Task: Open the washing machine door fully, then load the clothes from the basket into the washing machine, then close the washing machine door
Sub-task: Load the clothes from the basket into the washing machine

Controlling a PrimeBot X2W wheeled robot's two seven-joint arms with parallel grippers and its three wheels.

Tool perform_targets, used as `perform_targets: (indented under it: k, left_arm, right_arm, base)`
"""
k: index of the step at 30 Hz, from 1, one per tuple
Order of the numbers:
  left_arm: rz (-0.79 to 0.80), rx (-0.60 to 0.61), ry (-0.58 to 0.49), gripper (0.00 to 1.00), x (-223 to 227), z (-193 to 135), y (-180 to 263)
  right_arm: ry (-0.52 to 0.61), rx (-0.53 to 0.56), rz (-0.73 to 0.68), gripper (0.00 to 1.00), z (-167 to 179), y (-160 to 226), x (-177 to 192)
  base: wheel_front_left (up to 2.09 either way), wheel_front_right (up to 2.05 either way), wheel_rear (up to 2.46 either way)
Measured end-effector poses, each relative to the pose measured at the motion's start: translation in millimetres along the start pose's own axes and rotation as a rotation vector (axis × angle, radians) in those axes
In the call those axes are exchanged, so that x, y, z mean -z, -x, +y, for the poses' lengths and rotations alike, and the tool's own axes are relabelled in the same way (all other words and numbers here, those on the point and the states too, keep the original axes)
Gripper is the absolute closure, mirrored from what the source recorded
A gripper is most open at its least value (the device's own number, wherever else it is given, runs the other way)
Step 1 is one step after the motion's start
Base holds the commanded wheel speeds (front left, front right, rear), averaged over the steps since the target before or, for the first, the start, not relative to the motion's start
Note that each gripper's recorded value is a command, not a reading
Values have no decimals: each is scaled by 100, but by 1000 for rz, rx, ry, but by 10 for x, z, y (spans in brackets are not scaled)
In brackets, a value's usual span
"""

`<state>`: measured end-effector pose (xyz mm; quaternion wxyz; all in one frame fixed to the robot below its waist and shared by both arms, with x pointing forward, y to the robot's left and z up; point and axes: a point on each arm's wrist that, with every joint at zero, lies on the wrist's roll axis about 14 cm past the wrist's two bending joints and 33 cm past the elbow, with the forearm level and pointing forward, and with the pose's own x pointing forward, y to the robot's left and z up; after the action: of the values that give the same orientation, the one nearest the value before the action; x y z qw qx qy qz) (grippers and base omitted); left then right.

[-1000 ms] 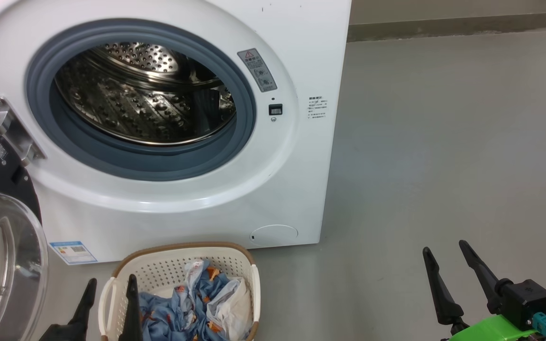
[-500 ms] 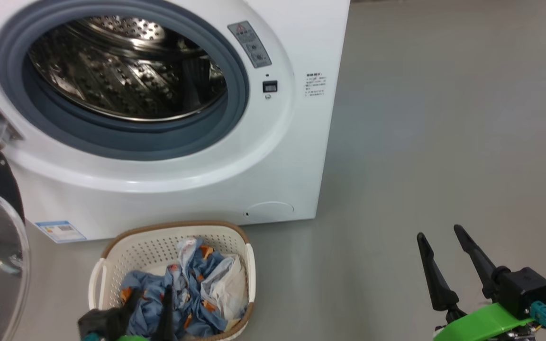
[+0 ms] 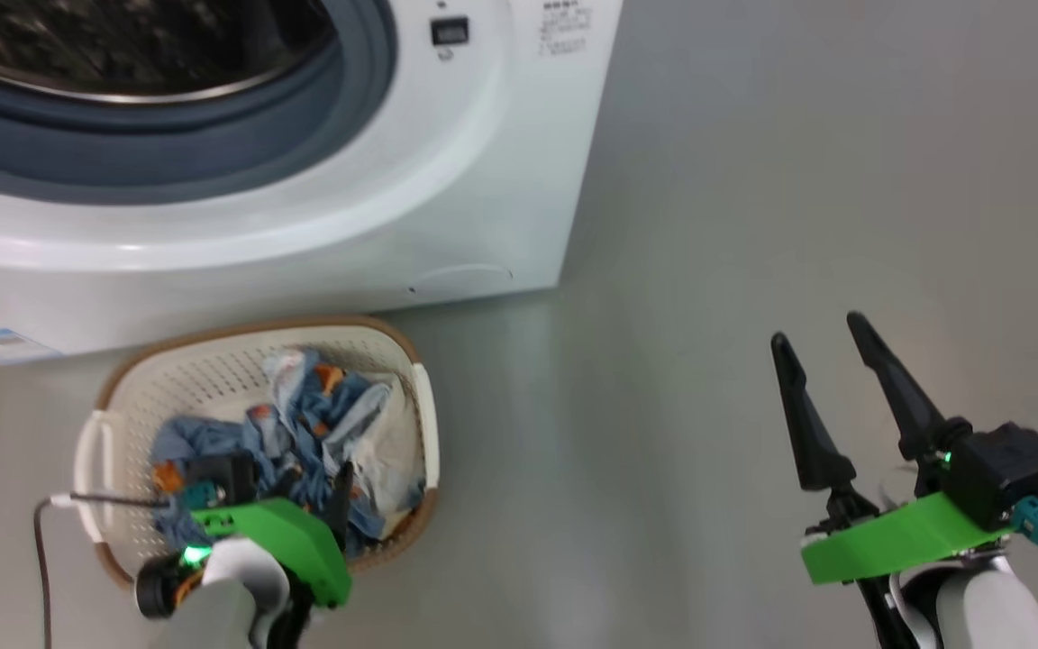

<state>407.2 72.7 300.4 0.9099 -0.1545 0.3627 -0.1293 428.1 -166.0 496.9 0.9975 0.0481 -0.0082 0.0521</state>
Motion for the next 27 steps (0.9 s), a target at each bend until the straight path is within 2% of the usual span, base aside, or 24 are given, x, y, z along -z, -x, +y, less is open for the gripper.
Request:
perform_targets:
  k: [10,19,27]
  left_arm:
    - [162,32,7,0,159,54,-680]
    - [271,-30,83,0,451,441,-1158]
    - [336,-79,99,0,675,723,-1527]
  right_arm:
    - [-27,31,20,0,-173,-306,341]
    - [-35,43,78,0,-284,-506,793]
    - [-31,82,164,0,-445,-482,1200]
  base:
    - [0,0,0]
    - [0,0,0]
    - [0,0,0]
